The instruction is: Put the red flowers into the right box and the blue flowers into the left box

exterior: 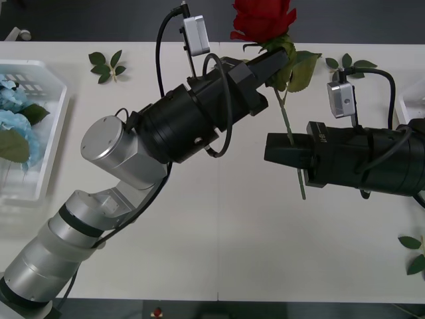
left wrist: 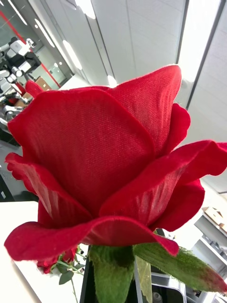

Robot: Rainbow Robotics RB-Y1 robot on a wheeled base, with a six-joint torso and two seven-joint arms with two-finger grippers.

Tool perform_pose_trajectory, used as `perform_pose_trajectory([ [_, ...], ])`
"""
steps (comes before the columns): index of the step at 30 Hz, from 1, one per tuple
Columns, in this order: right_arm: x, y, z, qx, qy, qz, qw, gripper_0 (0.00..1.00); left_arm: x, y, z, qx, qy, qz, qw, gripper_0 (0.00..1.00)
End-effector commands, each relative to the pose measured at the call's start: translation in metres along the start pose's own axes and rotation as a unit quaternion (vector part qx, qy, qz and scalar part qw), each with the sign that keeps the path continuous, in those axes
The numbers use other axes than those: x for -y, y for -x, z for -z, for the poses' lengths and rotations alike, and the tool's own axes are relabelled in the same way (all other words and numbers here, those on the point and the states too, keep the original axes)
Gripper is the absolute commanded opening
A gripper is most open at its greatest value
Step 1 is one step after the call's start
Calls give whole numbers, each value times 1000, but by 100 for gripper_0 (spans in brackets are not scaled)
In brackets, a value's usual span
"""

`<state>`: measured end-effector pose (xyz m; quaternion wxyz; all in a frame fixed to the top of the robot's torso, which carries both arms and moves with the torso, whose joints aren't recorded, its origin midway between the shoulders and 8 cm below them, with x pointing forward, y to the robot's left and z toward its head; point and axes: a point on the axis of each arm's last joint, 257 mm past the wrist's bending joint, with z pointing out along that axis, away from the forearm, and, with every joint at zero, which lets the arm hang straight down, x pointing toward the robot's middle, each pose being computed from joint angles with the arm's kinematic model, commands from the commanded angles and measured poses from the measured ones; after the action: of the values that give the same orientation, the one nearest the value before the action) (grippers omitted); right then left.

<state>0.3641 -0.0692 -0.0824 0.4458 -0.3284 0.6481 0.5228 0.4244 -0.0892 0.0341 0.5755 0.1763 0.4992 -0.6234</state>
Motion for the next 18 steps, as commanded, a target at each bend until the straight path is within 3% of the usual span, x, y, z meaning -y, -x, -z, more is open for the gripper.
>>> perform_pose_trajectory([
  [1, -16, 19, -9, 16, 21, 5, 1000, 0, 18, 14, -9, 10, -18, -29, 999, 0],
  [7, -16, 19, -10, 16, 20, 6, 1000, 0, 17, 15, -9, 10, -17, -29, 999, 0],
  [8, -16, 19, -10, 16, 20, 7, 1000, 0, 16, 15, -8, 10, -16, -30, 999, 5],
  [10, -16, 19, -10, 16, 20, 7, 1000, 0, 15, 14, -7, 8, -15, -31, 999, 47],
  [11, -16, 19, -10, 16, 20, 6, 1000, 0, 15, 14, -7, 8, -15, -31, 999, 55],
  [12, -16, 19, -10, 16, 20, 6, 1000, 0, 13, 14, -5, 6, -13, -30, 999, 73],
  [14, -16, 19, -10, 16, 20, 7, 1000, 0, 11, 15, -3, 4, -13, -28, 1000, 83],
  [18, -16, 19, -10, 16, 20, 7, 1000, 0, 5, 13, 9, -11, -11, -29, 999, 86],
])
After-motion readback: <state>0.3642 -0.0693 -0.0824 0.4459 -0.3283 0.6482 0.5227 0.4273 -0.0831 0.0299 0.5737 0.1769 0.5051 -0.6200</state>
